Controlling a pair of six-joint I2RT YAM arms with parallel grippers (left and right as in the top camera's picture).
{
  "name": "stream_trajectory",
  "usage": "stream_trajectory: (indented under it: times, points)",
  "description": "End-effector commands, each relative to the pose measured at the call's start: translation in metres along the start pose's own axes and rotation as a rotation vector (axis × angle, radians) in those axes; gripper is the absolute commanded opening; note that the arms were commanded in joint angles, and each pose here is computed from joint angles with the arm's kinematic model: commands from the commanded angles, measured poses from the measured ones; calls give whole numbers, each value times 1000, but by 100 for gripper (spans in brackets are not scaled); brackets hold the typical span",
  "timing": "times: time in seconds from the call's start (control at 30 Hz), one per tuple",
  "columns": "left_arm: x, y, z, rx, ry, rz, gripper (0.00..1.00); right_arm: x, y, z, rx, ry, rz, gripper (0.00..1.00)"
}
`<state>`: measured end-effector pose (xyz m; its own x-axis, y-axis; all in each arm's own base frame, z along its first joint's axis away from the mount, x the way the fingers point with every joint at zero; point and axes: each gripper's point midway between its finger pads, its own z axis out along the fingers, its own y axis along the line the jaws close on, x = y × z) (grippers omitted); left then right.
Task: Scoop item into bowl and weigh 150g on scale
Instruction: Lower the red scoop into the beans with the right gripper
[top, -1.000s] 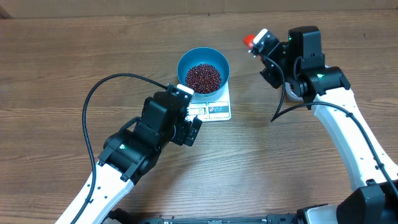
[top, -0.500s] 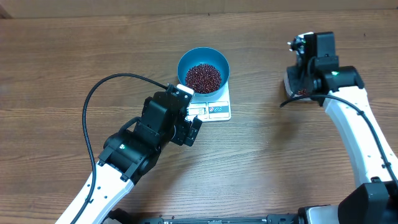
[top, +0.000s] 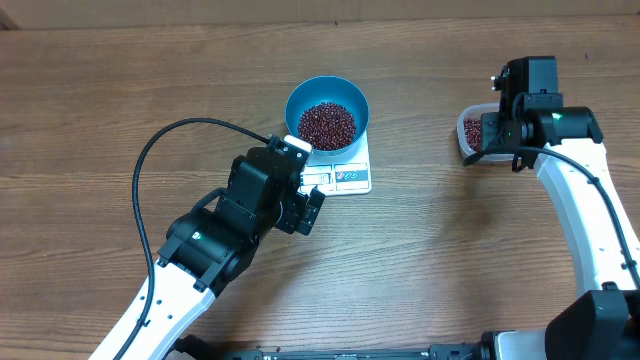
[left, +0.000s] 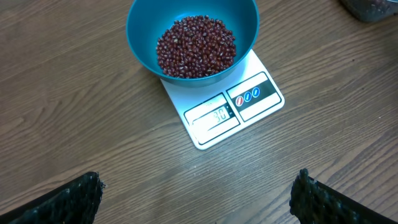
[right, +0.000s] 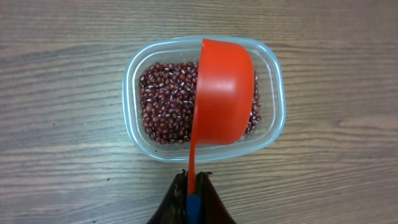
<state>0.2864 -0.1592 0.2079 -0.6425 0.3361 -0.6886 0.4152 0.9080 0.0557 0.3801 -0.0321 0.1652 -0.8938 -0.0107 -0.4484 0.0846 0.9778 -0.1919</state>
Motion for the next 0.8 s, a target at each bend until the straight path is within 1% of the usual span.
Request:
stream_trajectory:
  times: [0.0, 0.07, 0.2, 0.33, 0.5, 0.6, 0.77]
  points:
    - [0, 2, 1, -11, 1, -5, 100, -6, -4, -9, 6, -28, 130, 4]
    - [0, 2, 1, -11, 1, -5, 100, -1, -4, -9, 7, -10, 160, 4]
    - [0, 2, 1, -11, 1, -5, 100, 7, -4, -7, 9, 20, 154, 4]
    - [0, 2, 1, -11, 1, -5, 99, 6, -6, -5, 15, 20, 157, 4]
    - [0, 2, 1, -11, 1, -5, 100, 12, -22, 1, 101, 48, 151, 4]
    - [0, 2, 1, -11, 1, -5, 99, 17, -28, 7, 122, 74, 154, 4]
    - [0, 2, 1, -11, 1, -5, 100, 22, -28, 21, 128, 119, 96, 4]
